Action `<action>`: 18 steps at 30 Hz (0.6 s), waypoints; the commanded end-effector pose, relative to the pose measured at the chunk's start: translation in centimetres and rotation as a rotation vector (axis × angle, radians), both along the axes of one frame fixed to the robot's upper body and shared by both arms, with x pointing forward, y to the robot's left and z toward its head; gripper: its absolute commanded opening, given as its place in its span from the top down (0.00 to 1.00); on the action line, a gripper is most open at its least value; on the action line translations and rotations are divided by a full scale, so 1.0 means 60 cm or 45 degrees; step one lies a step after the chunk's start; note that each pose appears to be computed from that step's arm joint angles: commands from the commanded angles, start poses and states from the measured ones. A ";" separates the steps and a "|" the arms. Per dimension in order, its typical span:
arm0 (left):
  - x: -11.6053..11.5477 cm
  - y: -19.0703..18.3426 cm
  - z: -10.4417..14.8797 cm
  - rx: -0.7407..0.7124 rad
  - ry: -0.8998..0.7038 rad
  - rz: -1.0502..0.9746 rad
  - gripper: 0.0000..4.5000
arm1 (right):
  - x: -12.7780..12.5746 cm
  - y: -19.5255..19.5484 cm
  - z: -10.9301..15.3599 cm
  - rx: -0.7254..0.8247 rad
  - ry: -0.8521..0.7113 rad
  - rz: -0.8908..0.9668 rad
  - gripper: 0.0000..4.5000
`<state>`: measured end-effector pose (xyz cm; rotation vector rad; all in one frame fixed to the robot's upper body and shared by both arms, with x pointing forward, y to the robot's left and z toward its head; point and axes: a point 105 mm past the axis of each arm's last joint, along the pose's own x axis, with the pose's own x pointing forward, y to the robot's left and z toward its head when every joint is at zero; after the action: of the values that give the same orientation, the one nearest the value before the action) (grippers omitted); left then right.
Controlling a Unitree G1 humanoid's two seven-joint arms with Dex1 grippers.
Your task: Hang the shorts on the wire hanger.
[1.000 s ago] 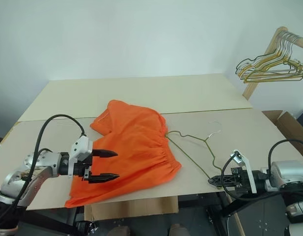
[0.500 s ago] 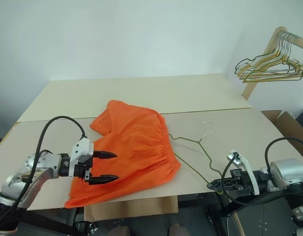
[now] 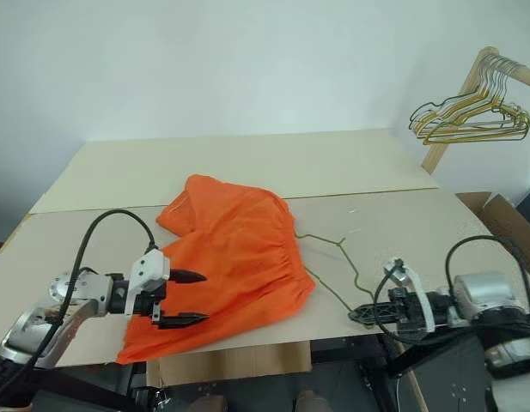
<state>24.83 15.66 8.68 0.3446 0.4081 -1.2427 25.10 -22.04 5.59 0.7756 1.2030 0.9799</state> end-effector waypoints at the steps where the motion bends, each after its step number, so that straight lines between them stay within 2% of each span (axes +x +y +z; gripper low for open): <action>1: 0.004 -0.002 0.012 0.009 -0.058 -0.025 0.01 | 0.041 -0.001 0.032 -0.006 -0.092 -0.042 1.00; 5: 0.002 0.000 0.005 0.027 -0.054 -0.016 0.01 | 0.064 0.000 0.045 0.003 -0.101 -0.061 1.00; 13: -0.004 0.000 -0.005 0.042 -0.044 -0.008 0.01 | 0.065 0.021 0.030 -0.016 -0.035 0.013 1.00; 18: -0.005 -0.001 -0.010 0.053 -0.043 -0.004 0.01 | 0.094 0.026 0.037 0.000 -0.091 -0.053 1.00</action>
<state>24.47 15.90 7.49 0.3707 0.4365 -1.2239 29.59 -20.64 5.86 0.7477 1.2142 0.9057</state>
